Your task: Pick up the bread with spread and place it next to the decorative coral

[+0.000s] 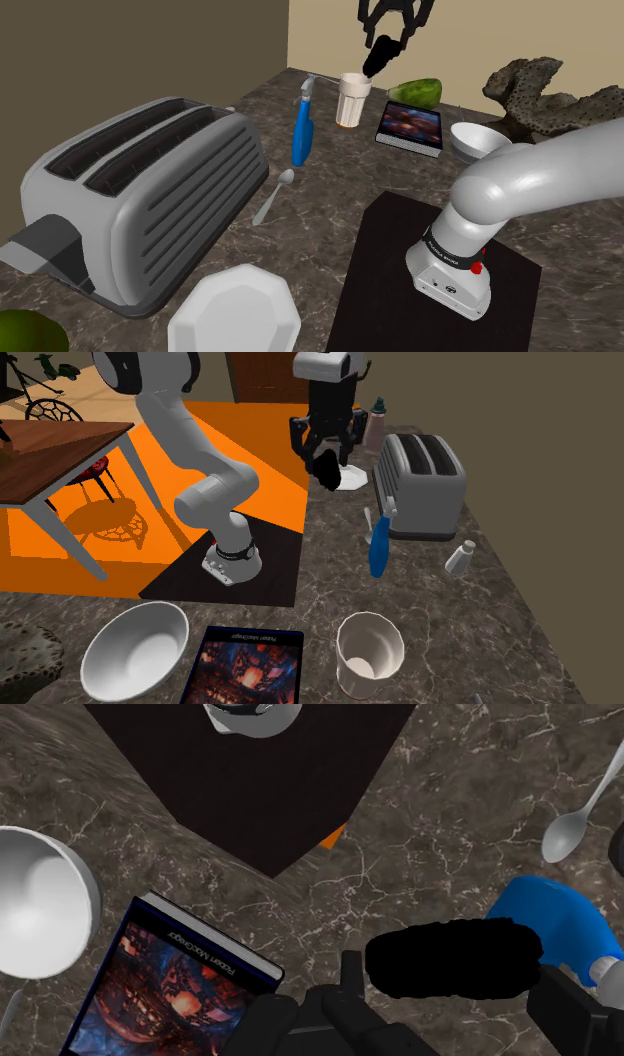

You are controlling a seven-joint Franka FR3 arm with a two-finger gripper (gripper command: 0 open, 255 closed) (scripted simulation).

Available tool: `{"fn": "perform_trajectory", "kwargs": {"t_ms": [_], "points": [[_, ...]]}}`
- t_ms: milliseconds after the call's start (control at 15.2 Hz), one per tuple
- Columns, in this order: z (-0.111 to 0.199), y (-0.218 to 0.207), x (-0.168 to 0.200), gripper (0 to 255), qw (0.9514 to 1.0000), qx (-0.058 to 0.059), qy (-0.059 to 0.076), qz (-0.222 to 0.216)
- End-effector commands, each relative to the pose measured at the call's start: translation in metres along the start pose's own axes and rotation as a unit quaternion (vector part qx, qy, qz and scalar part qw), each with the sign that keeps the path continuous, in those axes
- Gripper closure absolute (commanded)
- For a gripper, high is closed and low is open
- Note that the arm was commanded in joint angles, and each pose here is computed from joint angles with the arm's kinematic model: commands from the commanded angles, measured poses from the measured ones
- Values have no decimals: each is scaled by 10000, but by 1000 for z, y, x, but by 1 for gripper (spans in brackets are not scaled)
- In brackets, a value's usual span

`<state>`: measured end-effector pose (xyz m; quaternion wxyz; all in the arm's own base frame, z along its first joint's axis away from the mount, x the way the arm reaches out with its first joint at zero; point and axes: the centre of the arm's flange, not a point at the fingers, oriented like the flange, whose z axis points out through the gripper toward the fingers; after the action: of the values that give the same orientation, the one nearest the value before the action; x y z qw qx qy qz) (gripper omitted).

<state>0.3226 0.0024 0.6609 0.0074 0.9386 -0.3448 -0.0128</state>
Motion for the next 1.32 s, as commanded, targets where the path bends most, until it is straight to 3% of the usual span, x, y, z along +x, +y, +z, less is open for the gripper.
{"fn": "perform_trajectory", "kwargs": {"t_ms": [0,396,1254], "points": [[-12,0,0,255,10000,-1,-2,1],[-42,1,0,255,10000,-1,-2,1],[-38,170,-28,255,10000,-1,-2,1]]}}
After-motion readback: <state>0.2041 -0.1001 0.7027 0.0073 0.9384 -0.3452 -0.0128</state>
